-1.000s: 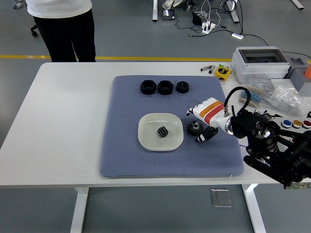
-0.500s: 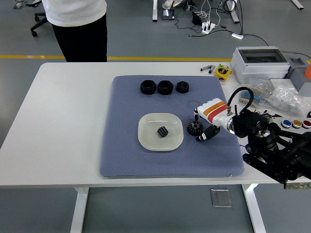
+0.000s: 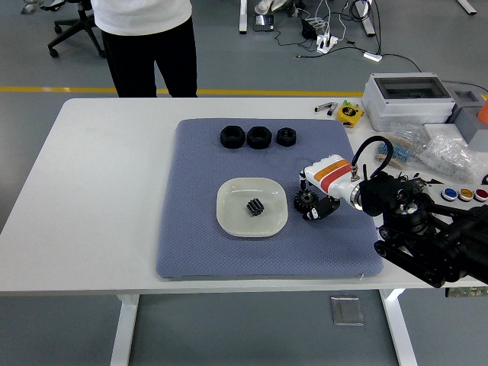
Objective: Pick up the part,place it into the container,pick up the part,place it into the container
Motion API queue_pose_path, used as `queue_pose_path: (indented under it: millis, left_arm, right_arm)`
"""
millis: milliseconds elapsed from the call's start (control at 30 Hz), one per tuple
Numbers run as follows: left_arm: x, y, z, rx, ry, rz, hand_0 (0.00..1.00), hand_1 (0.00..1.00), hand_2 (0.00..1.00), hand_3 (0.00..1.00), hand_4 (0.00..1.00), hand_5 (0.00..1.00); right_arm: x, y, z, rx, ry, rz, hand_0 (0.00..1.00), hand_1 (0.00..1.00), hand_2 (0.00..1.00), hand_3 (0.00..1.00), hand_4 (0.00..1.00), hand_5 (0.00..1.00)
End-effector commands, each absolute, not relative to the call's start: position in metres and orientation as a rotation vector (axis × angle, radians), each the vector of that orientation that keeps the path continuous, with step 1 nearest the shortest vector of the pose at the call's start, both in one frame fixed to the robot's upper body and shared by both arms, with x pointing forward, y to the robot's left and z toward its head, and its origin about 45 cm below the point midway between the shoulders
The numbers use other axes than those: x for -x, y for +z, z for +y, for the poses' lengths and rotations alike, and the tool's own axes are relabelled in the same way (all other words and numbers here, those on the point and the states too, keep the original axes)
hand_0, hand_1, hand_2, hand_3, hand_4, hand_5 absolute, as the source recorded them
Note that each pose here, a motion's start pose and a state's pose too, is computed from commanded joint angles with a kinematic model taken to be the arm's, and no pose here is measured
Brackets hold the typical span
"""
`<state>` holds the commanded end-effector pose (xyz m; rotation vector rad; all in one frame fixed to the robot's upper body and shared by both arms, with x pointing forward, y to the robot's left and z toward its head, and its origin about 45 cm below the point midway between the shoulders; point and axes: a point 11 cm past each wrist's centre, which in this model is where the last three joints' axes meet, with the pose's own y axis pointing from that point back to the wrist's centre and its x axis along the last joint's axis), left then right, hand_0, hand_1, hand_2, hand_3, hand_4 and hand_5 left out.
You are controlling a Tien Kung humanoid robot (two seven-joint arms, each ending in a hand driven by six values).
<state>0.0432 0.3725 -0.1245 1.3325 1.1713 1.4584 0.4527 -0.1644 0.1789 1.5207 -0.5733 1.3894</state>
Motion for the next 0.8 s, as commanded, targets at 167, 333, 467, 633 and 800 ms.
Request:
queue_pose_path:
  millis: [167, 333, 467, 633, 800]
  left_arm:
    - [-0.0436, -0.1245, 0.3726, -1.334, 1.456, 1.169, 0.833, 0.771, 0.806, 0.584, 0.5, 0.758]
    - [-0.0444, -0.1242, 0.3734, -1.336, 1.457, 1.166, 0.833, 0.77, 0.806, 0.585, 0.501, 0.758]
    - [-0.0456, -0.1241, 0.3733, -1.333, 1.46, 1.164, 0.834, 0.77, 0.806, 0.584, 0.503, 0.758]
    - [-0.047, -0.124, 0.3728, -1.33, 1.461, 1.162, 0.834, 0.771, 0.807, 0.584, 0.502, 0.756]
    - [-0.0472, -0.124, 0.3727, -1.329, 1.461, 1.163, 0.834, 0.771, 0.807, 0.584, 0.502, 0.756]
  right_arm:
    - [-0.4532, 0.1736, -0.1653, -1.517, 1.369, -0.564, 0.22, 0.382, 0.585, 0.58, 0.935, 0.421]
    - [-0.4535, 0.1729, -0.1673, -1.515, 1.37, -0.569, 0.21, 0.37, 0.54, 0.549, 0.855, 0.424]
    - [-0.4539, 0.1727, -0.1701, -1.511, 1.366, -0.572, 0.155, 0.275, 0.455, 0.52, 0.748, 0.498]
    - [-0.4525, 0.17, -0.1705, -1.515, 1.361, -0.56, 0.062, 0.109, 0.3, 0.514, 0.726, 0.507]
    - [-0.4518, 0.1713, -0.1698, -1.53, 1.368, -0.564, 0.062, 0.109, 0.3, 0.514, 0.726, 0.507]
